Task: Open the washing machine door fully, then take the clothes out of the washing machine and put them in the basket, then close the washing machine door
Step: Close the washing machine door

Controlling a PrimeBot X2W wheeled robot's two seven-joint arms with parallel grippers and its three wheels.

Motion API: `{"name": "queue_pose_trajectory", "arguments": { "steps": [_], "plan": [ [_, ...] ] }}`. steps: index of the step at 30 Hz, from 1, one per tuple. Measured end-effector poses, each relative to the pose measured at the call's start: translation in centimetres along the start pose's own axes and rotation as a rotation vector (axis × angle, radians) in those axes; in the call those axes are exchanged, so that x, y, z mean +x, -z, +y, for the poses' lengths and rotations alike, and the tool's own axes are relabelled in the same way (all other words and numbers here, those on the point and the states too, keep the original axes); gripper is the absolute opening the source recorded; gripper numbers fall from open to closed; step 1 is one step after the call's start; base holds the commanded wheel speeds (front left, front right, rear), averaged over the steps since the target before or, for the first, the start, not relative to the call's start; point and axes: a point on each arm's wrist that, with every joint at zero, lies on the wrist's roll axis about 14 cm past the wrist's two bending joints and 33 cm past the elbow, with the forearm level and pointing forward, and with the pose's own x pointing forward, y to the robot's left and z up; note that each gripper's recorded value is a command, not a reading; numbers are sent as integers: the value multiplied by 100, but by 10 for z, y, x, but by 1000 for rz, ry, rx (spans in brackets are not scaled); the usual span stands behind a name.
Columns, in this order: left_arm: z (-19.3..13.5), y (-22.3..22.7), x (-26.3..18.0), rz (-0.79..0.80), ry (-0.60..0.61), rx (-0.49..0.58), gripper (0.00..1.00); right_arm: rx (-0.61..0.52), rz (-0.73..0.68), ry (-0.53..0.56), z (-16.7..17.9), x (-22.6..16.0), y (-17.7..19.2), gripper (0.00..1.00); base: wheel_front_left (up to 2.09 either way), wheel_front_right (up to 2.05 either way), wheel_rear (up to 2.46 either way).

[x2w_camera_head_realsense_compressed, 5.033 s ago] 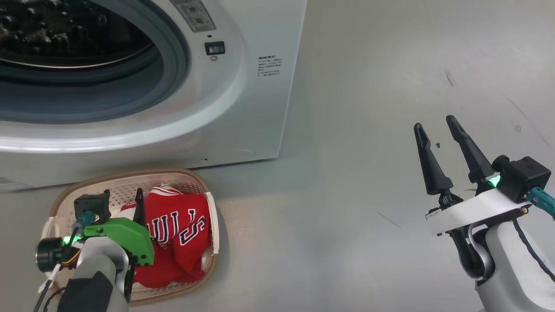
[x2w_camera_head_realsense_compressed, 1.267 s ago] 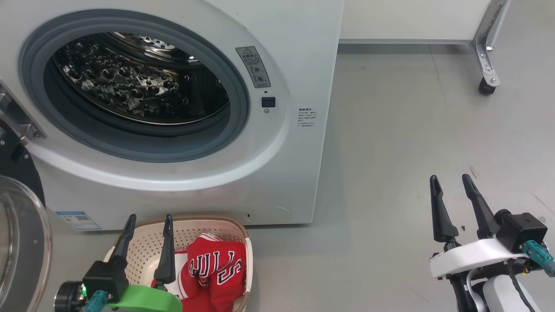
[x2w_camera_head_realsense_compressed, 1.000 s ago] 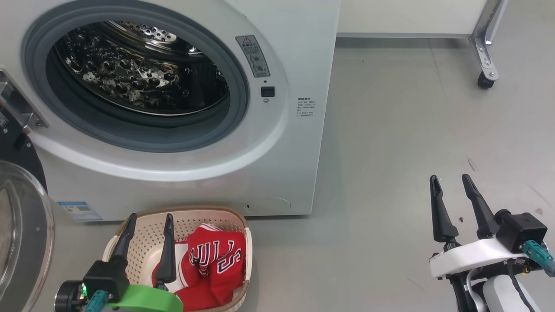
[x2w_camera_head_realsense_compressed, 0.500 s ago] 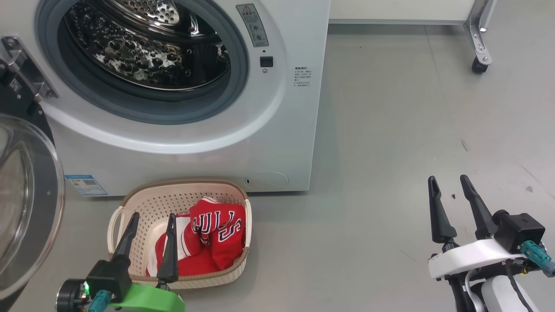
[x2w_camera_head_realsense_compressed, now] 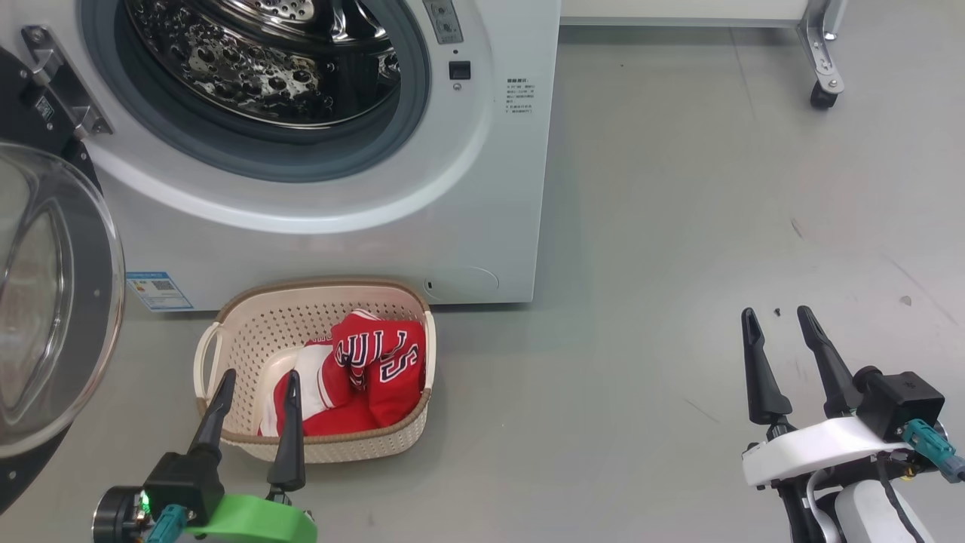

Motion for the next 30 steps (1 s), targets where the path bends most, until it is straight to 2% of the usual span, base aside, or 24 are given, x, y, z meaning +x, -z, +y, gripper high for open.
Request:
{"name": "queue_pose_trajectory", "arguments": {
  "steps": [15, 30],
  "plan": [
    [2, 3, 2, 8, -9, 4, 100, 3, 13, 9, -3, 1, 5, 100, -85, 85, 0],
    [3, 2, 2, 4, -13, 8, 100, 4, 16, 9, -3, 2, 6, 100, -24, 24, 0]
  ]
}}
